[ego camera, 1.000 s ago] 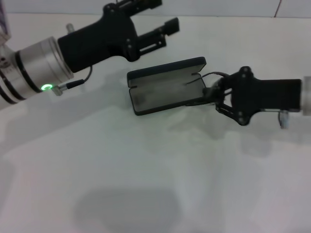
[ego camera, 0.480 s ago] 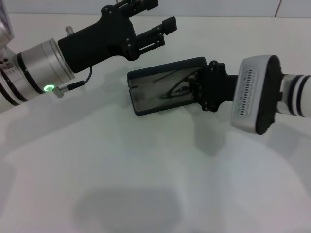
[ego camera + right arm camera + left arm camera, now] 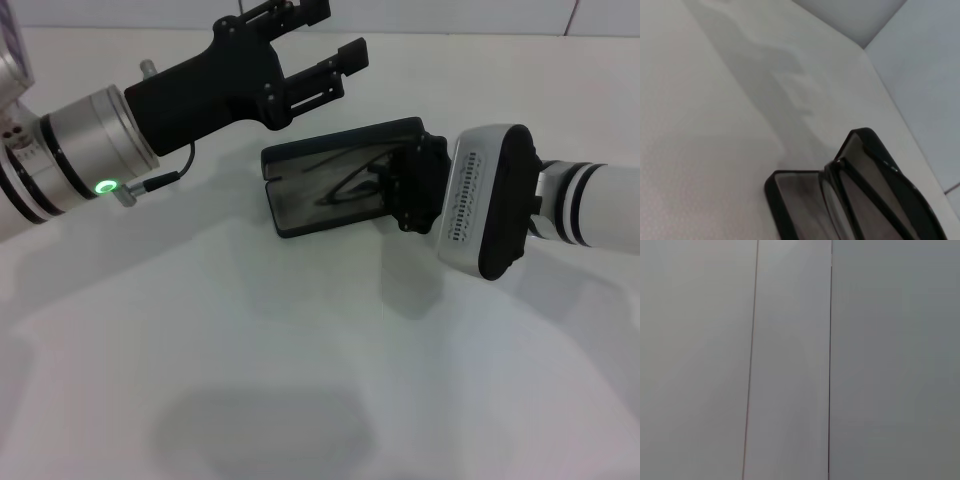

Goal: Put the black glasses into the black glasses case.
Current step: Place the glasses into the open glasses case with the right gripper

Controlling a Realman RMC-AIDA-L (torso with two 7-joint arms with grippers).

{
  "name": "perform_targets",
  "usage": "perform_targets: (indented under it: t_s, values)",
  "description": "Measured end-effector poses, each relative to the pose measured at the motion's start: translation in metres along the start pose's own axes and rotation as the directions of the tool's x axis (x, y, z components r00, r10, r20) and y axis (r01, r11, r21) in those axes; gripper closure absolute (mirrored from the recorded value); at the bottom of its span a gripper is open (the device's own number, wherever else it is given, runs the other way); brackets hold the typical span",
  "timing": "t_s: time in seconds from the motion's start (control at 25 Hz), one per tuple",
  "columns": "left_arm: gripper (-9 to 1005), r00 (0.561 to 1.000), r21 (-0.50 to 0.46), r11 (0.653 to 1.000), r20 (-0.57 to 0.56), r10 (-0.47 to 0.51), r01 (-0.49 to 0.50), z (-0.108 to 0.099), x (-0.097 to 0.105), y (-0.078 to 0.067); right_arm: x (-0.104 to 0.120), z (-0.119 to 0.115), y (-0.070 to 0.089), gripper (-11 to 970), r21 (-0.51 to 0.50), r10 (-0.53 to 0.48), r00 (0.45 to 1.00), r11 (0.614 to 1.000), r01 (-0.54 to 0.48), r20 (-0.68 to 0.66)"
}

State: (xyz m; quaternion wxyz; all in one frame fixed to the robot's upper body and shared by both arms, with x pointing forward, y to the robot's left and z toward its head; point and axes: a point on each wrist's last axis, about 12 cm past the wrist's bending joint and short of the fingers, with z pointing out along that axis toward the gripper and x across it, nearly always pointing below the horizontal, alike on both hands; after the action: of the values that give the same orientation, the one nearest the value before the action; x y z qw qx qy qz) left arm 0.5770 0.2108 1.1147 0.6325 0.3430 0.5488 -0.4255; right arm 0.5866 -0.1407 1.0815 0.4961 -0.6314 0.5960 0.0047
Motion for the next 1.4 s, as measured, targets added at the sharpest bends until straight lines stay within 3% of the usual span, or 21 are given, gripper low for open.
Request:
perform_targets:
  t_s: [1.4]
  values:
    - [287, 1.0, -0.01, 1.0, -0.005, -0.017, 0.017, -0.001, 0.0051, -0.0031, -0.0006, -0.0006, 0.0038, 677, -0.055, 0.031, 0.999, 0.998, -0.03, 0.02]
